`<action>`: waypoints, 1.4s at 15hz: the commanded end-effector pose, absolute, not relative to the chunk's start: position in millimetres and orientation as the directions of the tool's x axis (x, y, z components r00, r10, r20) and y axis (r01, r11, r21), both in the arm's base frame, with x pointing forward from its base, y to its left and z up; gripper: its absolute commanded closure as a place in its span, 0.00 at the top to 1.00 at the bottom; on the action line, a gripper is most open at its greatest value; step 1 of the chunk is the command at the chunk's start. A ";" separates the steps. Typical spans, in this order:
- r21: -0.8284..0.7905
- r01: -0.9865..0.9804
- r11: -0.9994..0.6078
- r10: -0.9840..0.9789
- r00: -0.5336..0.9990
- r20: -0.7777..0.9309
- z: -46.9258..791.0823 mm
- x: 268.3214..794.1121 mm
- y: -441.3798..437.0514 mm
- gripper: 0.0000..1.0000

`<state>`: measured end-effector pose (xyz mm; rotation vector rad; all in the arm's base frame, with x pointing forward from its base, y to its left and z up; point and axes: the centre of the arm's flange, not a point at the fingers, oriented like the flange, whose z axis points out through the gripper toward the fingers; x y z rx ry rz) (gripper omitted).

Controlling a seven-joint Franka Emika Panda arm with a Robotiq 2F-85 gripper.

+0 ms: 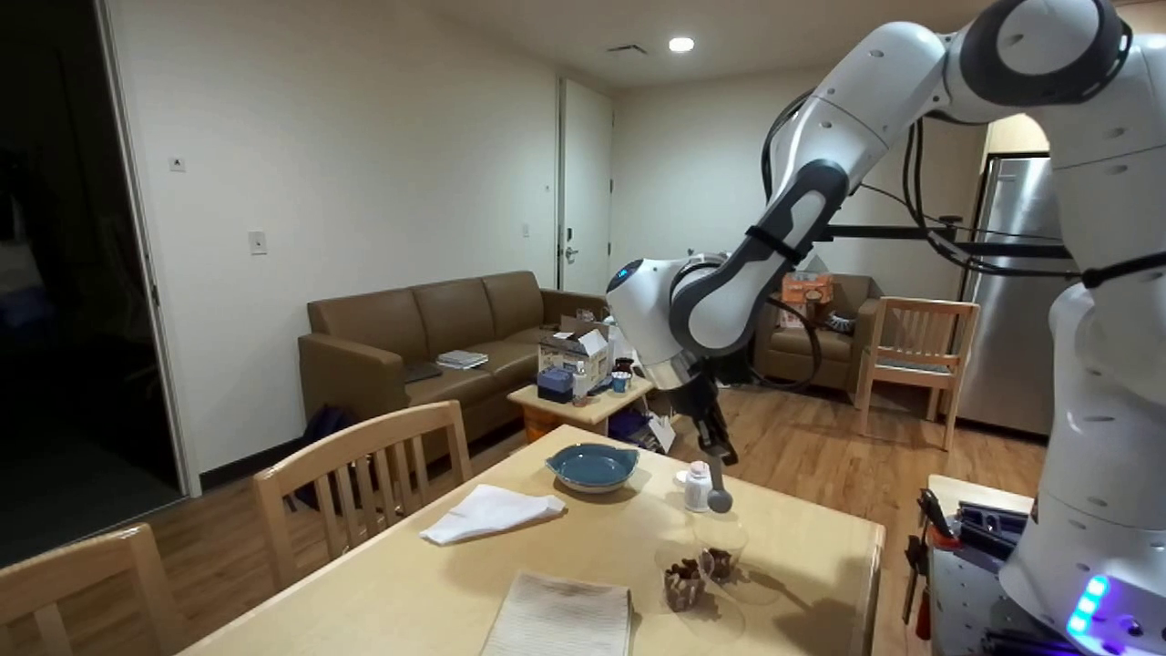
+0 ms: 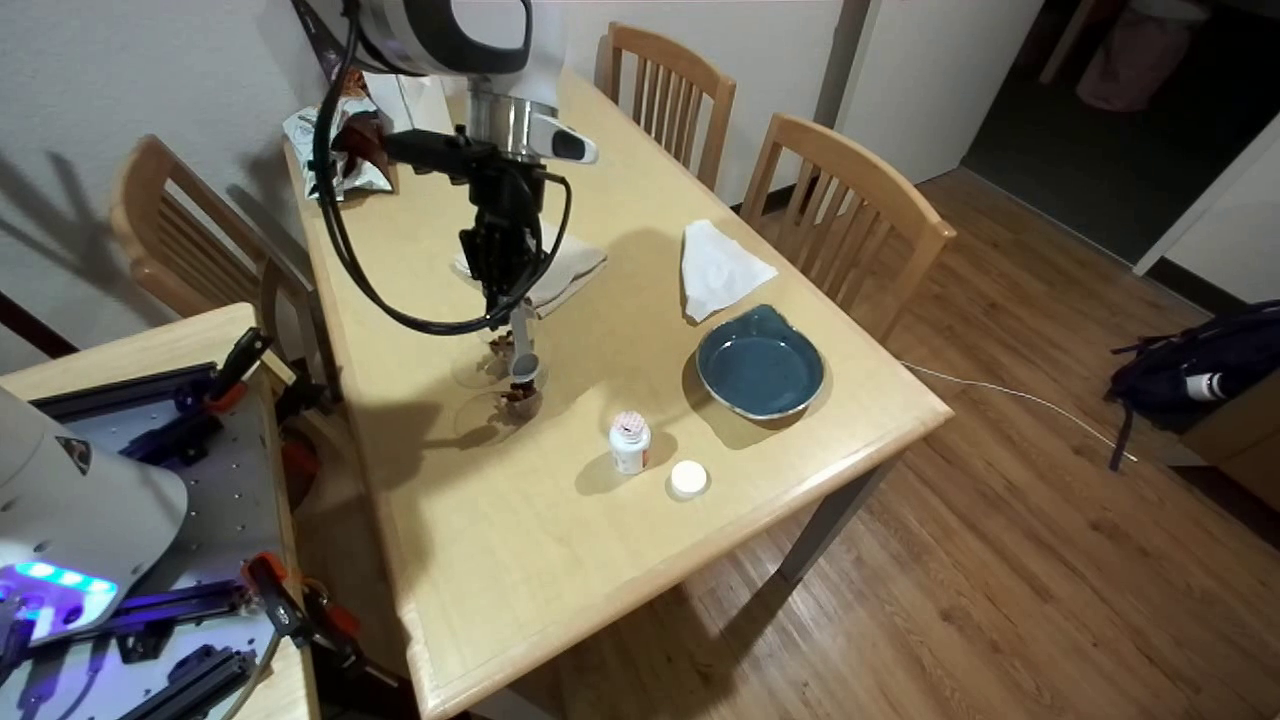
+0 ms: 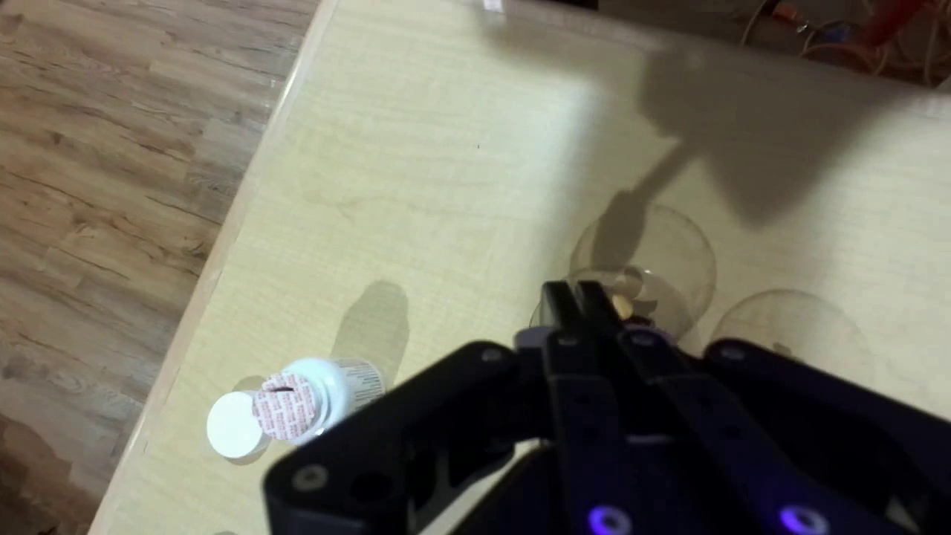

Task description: Take the spoon from the bowl and put it in the cup, then move the two cups slightly forward

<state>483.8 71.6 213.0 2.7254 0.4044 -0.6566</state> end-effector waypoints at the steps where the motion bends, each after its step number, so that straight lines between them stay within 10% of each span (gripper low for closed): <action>1: 0.157 0.346 -0.925 0.219 0.823 -0.524 225.1 466.3 68.4 0.05; 21: -0.086 0.469 -0.879 0.446 0.746 -0.494 160.9 482.4 58.4 0.05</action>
